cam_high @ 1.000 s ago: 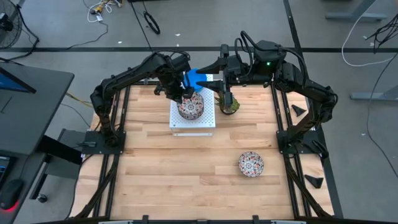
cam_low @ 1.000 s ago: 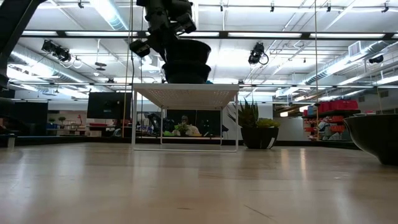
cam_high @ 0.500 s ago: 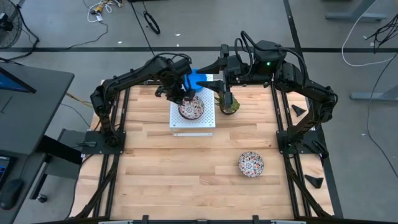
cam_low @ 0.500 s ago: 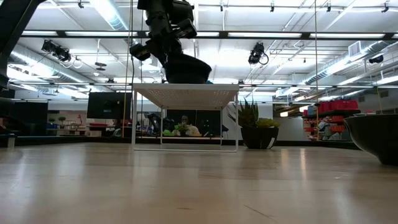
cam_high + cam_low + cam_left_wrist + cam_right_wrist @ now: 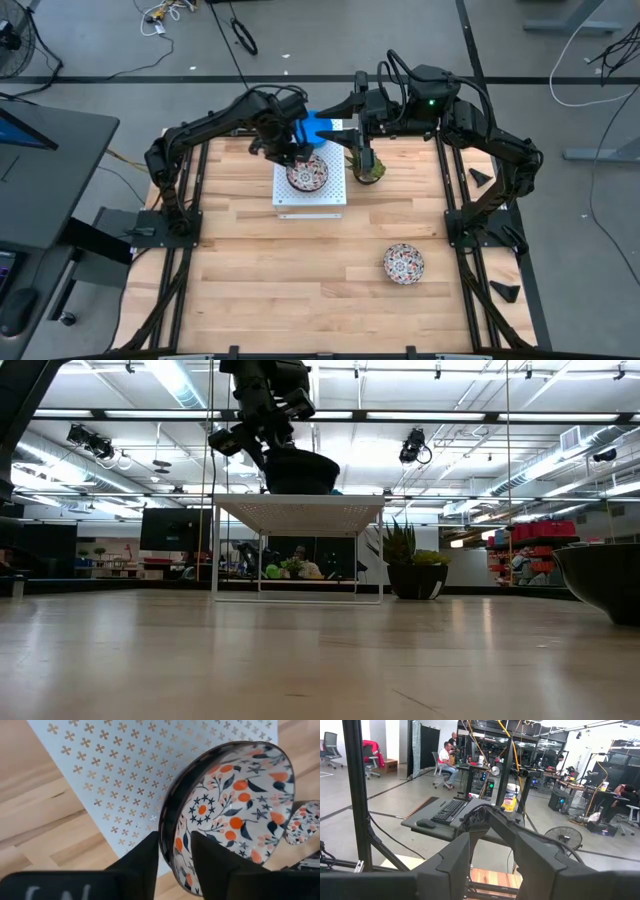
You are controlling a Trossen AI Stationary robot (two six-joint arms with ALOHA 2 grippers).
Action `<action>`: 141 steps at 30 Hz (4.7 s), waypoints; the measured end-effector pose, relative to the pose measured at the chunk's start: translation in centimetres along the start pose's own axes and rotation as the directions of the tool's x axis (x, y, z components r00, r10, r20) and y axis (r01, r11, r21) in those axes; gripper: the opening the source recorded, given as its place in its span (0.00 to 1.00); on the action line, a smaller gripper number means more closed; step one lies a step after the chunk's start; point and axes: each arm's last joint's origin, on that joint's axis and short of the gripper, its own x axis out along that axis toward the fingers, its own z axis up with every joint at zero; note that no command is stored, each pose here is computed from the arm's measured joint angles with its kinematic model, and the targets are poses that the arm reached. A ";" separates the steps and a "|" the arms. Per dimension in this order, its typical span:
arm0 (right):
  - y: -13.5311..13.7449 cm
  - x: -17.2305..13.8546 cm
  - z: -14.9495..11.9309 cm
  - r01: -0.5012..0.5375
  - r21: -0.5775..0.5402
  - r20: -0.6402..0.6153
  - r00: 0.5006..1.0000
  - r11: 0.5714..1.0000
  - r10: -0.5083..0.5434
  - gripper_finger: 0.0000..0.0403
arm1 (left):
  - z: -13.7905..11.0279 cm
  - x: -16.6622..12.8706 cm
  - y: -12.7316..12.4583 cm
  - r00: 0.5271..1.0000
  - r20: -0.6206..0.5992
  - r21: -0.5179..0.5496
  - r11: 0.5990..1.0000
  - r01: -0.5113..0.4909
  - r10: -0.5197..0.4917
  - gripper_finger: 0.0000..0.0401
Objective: Pick & Place Mini bowls
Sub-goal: Stack the white patterned bowl on top of the white patterned bowl on the shelf
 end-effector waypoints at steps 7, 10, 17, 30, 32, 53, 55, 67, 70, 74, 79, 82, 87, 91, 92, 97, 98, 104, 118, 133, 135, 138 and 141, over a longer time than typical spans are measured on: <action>0.0 0.0 0.0 0.000 0.000 0.000 1.000 1.000 0.000 0.40 | -0.1 -1.0 -0.2 1.000 0.022 0.042 0.999 0.008 -0.009 0.45; 0.0 0.0 0.0 0.000 0.000 0.000 1.000 1.000 0.000 0.40 | -0.2 -1.9 -0.4 0.999 0.037 0.089 0.996 0.005 -0.008 0.51; 0.0 0.0 0.0 0.000 0.000 0.000 1.000 1.000 0.000 0.40 | -2.2 -5.1 -0.8 0.988 0.153 0.333 0.942 -0.045 -0.007 0.56; 0.0 0.0 0.0 0.000 0.058 0.000 1.000 0.998 0.000 0.40 | -8.7 -10.6 -1.6 0.931 0.324 0.744 0.654 -0.140 -0.169 0.55; 0.0 0.0 0.0 0.000 0.145 0.000 1.000 0.989 0.000 0.40 | -9.6 -11.2 -1.0 0.921 0.335 0.769 0.622 -0.145 -0.200 0.55; -0.1 0.0 0.3 -0.004 0.305 0.031 1.000 0.952 -0.006 0.40 | -17.4 -0.2 12.3 0.734 0.394 0.856 0.512 -0.074 -0.553 0.55; -0.1 0.0 0.3 -0.005 0.354 0.031 0.999 0.935 -0.006 0.40 | -17.9 1.1 13.4 0.702 0.409 0.858 0.508 -0.078 -0.582 0.55; 0.1 2.3 -2.6 0.026 0.384 -0.138 0.990 0.923 0.029 0.40 | -19.8 7.5 18.1 0.464 0.474 0.858 0.511 -0.051 -0.749 0.55; 0.2 3.1 -3.6 0.035 0.388 -0.187 0.981 0.921 0.041 0.40 | -20.0 8.6 18.7 0.428 0.483 0.854 0.518 -0.040 -0.764 0.55; 0.3 4.0 -4.8 0.047 0.395 -0.242 0.969 0.917 0.054 0.40 | -20.2 9.9 19.5 0.399 0.487 0.853 0.521 -0.027 -0.777 0.55; 0.3 4.7 -5.4 0.051 0.397 -0.262 0.963 0.916 0.060 0.40 | -20.4 10.6 20.0 0.370 0.489 0.855 0.518 -0.026 -0.790 0.55; 0.3 4.9 -5.7 0.054 0.398 -0.272 0.960 0.916 0.062 0.40 | -20.6 10.3 20.1 0.337 0.491 0.858 0.513 -0.025 -0.804 0.55; 0.3 5.0 -5.8 0.055 0.399 -0.275 0.959 0.916 0.062 0.40 | -20.8 9.8 20.3 0.285 0.499 0.862 0.502 -0.065 -0.819 0.55; 0.3 5.1 -5.8 0.054 0.398 -0.273 0.960 0.916 0.062 0.40 | -20.9 9.6 20.4 0.263 0.514 0.855 0.511 -0.087 -0.816 0.55; 0.3 5.0 -5.8 0.054 0.398 -0.273 0.960 0.916 0.062 0.40 | -20.9 9.6 20.4 0.264 0.515 0.855 0.510 -0.092 -0.815 0.55; 0.3 5.0 -5.8 0.056 0.404 -0.275 0.959 0.913 0.063 0.40 | -20.8 9.7 20.5 0.269 0.529 0.846 0.524 -0.097 -0.805 0.55; 0.3 5.0 -5.8 0.060 0.415 -0.275 0.959 0.908 0.063 0.40 | -20.8 9.7 20.5 0.269 0.529 0.846 0.524 -0.097 -0.805 0.55; 0.3 5.0 -5.8 0.081 0.489 -0.279 0.958 0.868 0.067 0.40 | -20.8 9.6 20.4 0.260 0.530 0.844 0.532 -0.067 -0.807 0.55; 1.9 2.2 -10.1 0.303 0.498 -0.726 0.658 0.813 0.199 0.54 | -20.8 9.4 20.3 0.230 0.529 0.846 0.529 -0.067 -0.817 0.55; 3.2 -0.9 -13.3 0.570 0.345 -0.933 0.292 0.745 0.209 0.49 | -20.8 9.4 20.3 0.225 0.529 0.846 0.529 -0.067 -0.818 0.55; 3.4 -0.7 -14.3 0.567 0.326 -0.943 0.255 0.756 0.216 0.48 | -20.8 9.4 20.3 0.225 0.529 0.846 0.529 -0.067 -0.818 0.55; 4.0 -0.7 -16.2 0.552 0.289 -0.957 0.178 0.782 0.228 0.46 | -20.8 9.3 20.3 0.225 0.529 0.846 0.529 -0.067 -0.818 0.55; 4.7 -1.3 -18.2 0.521 0.260 -0.964 0.093 0.813 0.249 0.45 | -20.8 9.3 20.3 0.225 0.529 0.846 0.529 -0.067 -0.818 0.55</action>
